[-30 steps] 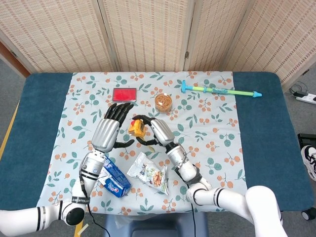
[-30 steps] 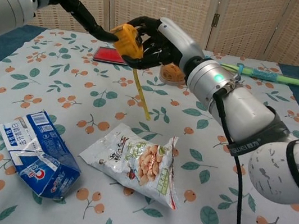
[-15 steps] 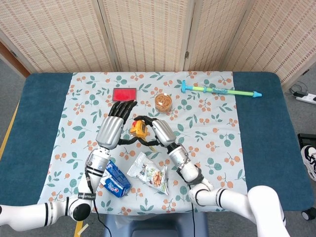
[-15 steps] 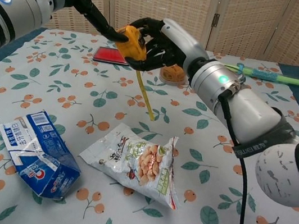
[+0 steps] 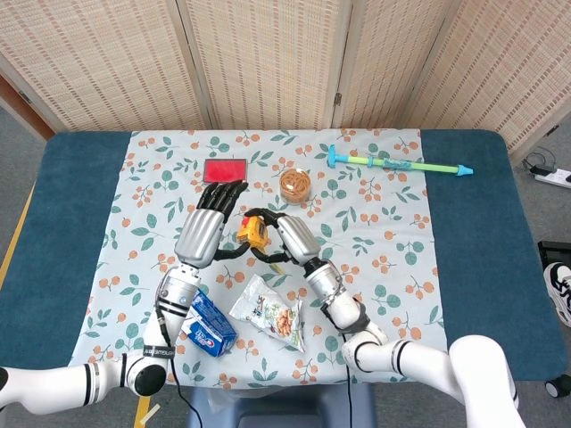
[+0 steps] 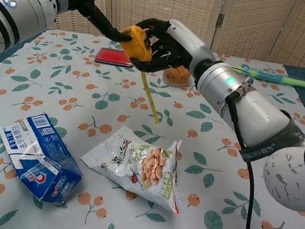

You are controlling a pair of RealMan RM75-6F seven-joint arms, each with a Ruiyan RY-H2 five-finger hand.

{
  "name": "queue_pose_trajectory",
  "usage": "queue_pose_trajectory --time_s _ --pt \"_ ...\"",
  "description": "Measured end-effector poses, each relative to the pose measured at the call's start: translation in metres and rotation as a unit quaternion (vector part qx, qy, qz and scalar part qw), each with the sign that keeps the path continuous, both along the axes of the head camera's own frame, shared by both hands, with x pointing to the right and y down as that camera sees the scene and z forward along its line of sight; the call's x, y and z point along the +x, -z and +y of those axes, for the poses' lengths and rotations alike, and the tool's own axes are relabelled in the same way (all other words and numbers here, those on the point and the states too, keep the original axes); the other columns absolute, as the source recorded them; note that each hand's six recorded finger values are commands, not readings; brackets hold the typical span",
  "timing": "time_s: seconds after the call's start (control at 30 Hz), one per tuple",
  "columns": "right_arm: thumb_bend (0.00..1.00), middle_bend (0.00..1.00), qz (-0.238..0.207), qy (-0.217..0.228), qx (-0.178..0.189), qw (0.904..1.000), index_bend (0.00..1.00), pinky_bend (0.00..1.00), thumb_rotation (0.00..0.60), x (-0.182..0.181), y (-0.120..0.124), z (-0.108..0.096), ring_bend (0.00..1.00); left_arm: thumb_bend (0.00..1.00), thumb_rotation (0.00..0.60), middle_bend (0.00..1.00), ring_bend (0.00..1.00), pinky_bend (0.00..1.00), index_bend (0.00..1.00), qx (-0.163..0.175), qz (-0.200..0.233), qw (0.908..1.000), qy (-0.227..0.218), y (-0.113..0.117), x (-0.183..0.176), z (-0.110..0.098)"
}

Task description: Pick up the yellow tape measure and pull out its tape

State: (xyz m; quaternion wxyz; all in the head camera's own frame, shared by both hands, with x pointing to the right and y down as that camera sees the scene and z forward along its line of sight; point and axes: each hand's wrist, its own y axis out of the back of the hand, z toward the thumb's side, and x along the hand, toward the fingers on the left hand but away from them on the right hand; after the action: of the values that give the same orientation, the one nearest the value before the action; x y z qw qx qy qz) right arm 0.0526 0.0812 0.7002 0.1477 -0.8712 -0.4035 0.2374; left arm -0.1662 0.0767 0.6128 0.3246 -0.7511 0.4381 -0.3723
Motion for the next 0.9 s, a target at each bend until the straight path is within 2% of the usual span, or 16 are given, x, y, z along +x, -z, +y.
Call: queue_pose_trajectory --time_s 0.27,0.5,0.67,0.9 --pt "0.54 0.52 0.006 -0.002 -0.003 1.0000 0.56 0.31 0.600 0.0048 -0.0034 -0.0005 0.54 0.59 0.600 0.09 0.10 0.00 0.03 -0.002 -0.004 1.0000 -0.001 -0.0033 -0.0008 0.0002" --pt "0.54 0.52 0.010 -0.003 -0.006 0.9999 0.56 0.31 0.600 0.0064 -0.0063 -0.0006 0.54 0.69 0.600 0.09 0.12 0.00 0.11 -0.005 0.007 0.9999 0.009 -0.0060 -0.0033 -0.0010" --pt "0.54 0.52 0.013 -0.004 -0.007 0.9999 0.56 0.31 0.600 0.0071 -0.0081 -0.0011 0.54 0.80 0.600 0.11 0.12 0.00 0.21 -0.004 0.007 0.9999 0.009 -0.0082 -0.0043 -0.0009" --pt "0.54 0.52 0.013 -0.004 -0.008 0.9999 0.56 0.31 0.600 0.0075 -0.0088 -0.0016 0.54 0.89 0.600 0.13 0.13 0.00 0.37 -0.006 0.010 0.9999 0.008 -0.0099 -0.0053 -0.0008"
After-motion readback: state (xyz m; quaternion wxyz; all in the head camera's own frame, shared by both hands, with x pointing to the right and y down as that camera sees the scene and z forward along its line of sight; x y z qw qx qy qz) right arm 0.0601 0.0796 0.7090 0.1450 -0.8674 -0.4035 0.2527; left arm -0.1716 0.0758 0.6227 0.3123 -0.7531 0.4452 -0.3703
